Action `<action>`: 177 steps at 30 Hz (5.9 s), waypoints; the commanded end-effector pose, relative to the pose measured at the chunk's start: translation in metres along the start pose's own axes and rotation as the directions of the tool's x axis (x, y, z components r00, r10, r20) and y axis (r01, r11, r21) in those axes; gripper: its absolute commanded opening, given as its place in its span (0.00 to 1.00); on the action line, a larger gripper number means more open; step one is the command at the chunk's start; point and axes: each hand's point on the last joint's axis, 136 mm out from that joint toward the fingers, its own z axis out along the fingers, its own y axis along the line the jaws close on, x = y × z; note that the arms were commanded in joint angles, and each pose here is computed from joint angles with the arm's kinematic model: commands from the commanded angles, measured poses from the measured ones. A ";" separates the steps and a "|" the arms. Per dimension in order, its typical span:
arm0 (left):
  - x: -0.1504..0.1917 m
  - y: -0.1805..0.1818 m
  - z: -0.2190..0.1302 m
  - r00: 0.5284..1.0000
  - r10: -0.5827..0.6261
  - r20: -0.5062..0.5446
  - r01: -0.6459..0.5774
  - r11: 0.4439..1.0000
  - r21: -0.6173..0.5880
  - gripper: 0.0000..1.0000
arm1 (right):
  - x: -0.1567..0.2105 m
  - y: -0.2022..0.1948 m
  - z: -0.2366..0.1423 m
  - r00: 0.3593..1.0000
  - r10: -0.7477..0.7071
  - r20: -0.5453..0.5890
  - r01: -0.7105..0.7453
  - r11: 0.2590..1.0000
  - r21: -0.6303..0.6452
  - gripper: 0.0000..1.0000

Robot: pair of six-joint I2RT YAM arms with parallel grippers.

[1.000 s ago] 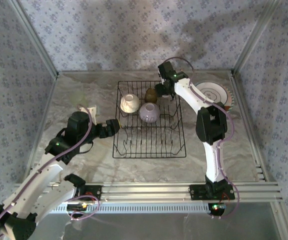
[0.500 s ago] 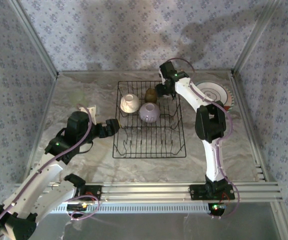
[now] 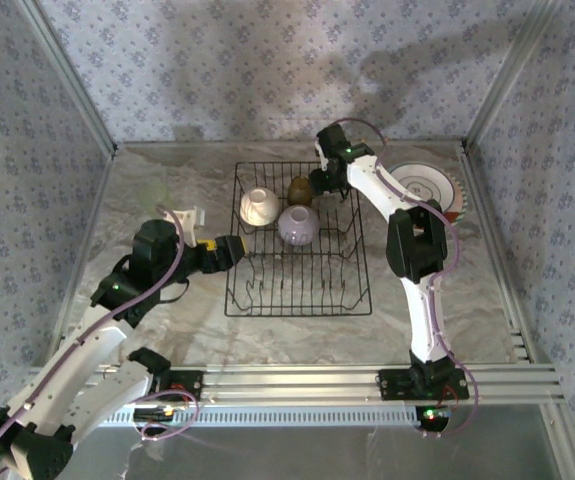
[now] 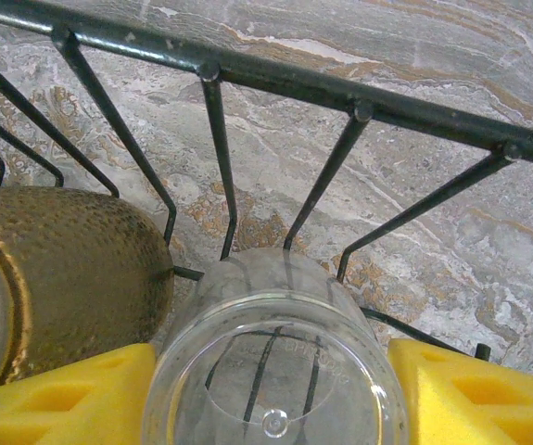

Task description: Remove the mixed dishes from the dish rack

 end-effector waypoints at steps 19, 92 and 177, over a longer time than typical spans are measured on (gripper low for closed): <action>-0.010 -0.020 0.017 0.999 -0.033 -0.010 0.034 0.989 0.144 0.99 | -0.028 -0.010 -0.127 0.961 0.128 0.245 -0.120 0.992 -0.048 0.43; -0.044 -0.186 0.076 0.985 0.169 0.018 -0.130 0.680 0.722 0.00 | 0.058 0.079 -0.279 0.865 0.498 -0.066 -0.216 0.250 -0.944 0.41; -0.045 0.195 0.109 0.747 -0.197 -0.635 -0.334 0.715 -0.614 0.00 | 0.165 0.132 -0.285 0.872 -0.066 0.485 0.328 0.813 -0.480 1.00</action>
